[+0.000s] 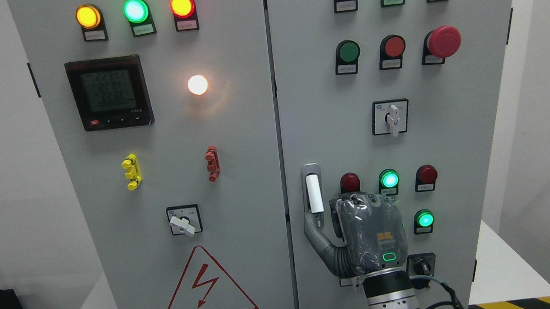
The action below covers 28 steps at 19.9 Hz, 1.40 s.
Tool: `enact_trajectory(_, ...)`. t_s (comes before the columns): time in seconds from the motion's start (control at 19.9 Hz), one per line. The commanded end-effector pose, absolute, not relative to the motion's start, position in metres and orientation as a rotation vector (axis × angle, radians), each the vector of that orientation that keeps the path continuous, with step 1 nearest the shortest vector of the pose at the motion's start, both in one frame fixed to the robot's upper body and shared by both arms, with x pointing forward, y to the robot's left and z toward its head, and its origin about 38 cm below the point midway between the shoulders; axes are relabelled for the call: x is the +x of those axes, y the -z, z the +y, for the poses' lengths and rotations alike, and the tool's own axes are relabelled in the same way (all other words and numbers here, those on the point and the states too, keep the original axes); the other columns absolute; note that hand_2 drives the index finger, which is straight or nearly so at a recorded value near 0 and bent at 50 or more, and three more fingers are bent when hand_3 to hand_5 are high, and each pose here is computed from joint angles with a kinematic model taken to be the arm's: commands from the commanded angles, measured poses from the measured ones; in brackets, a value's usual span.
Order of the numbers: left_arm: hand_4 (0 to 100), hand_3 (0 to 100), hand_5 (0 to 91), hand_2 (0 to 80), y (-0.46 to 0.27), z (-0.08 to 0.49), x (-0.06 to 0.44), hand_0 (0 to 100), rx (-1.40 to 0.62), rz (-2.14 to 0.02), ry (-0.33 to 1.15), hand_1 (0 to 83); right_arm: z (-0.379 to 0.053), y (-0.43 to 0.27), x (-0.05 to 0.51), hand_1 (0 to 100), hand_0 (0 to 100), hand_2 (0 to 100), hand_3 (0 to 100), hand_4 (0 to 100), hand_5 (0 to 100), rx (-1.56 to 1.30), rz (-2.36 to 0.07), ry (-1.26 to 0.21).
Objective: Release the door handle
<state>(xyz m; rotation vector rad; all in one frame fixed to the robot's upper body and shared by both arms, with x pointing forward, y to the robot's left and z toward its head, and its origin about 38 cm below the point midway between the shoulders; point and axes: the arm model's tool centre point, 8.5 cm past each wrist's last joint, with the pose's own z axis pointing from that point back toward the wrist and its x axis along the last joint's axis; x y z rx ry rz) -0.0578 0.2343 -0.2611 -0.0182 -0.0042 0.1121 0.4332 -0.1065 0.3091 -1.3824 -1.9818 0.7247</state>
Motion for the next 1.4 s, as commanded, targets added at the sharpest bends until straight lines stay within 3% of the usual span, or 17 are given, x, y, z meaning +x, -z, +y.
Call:
enact_trajectory(0.0, 0, 0, 0.0, 0.0, 0.2601, 0.2340, -0.0648, 12, -0.019, 0.016, -0.099, 38.9, -0.1089, -0.3074, 0.4339, 28, 56, 100, 100, 94, 96, -1.382, -1.972, -0.717)
enact_trajectory(1.35, 0, 0, 0.0, 0.0, 0.2601, 0.2340, -0.0648, 12, -0.019, 0.016, -0.099, 38.9, -0.1181, -0.3084, 0.4350, 29, 57, 100, 100, 94, 96, -1.406, -1.969, -0.674)
